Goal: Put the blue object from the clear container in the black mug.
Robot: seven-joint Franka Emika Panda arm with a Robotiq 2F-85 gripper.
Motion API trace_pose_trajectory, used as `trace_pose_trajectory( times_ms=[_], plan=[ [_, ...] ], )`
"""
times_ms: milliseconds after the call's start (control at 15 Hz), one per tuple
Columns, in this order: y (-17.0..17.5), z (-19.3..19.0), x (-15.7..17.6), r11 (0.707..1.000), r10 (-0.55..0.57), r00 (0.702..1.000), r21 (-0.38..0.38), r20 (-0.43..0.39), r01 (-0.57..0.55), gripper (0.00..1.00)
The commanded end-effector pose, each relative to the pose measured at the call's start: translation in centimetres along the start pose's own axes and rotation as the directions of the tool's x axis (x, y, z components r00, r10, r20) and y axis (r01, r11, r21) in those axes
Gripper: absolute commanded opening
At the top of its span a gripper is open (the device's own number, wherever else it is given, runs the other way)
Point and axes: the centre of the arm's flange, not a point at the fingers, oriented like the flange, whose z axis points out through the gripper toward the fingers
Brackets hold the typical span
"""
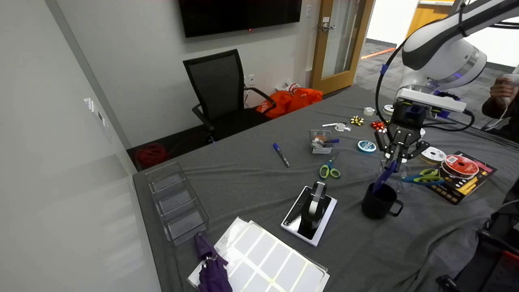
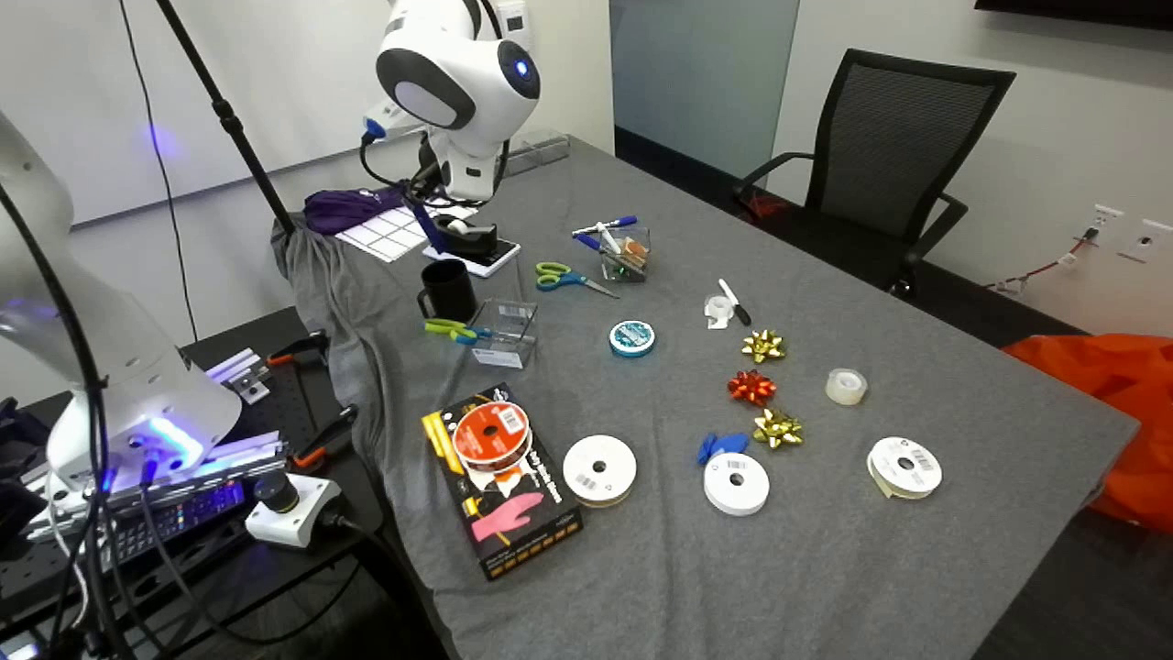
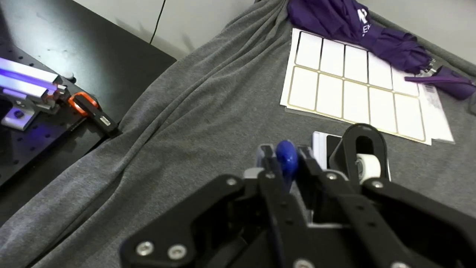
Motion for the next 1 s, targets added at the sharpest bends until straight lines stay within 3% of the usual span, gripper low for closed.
trace_pose_trajectory(
  times_ms=[0, 467, 933],
  plan=[
    [0.0, 2.0, 1.8, 0.998, 0.058, 0.998, 0.0, -0.013, -0.058, 0.04],
    [0.4, 3.5, 4.3, 0.994, 0.104, 0.994, -0.01, -0.036, -0.105, 0.04],
    [1.9, 1.9, 3.7, 0.994, 0.097, 0.995, -0.038, -0.031, -0.098, 0.04]
  ],
)
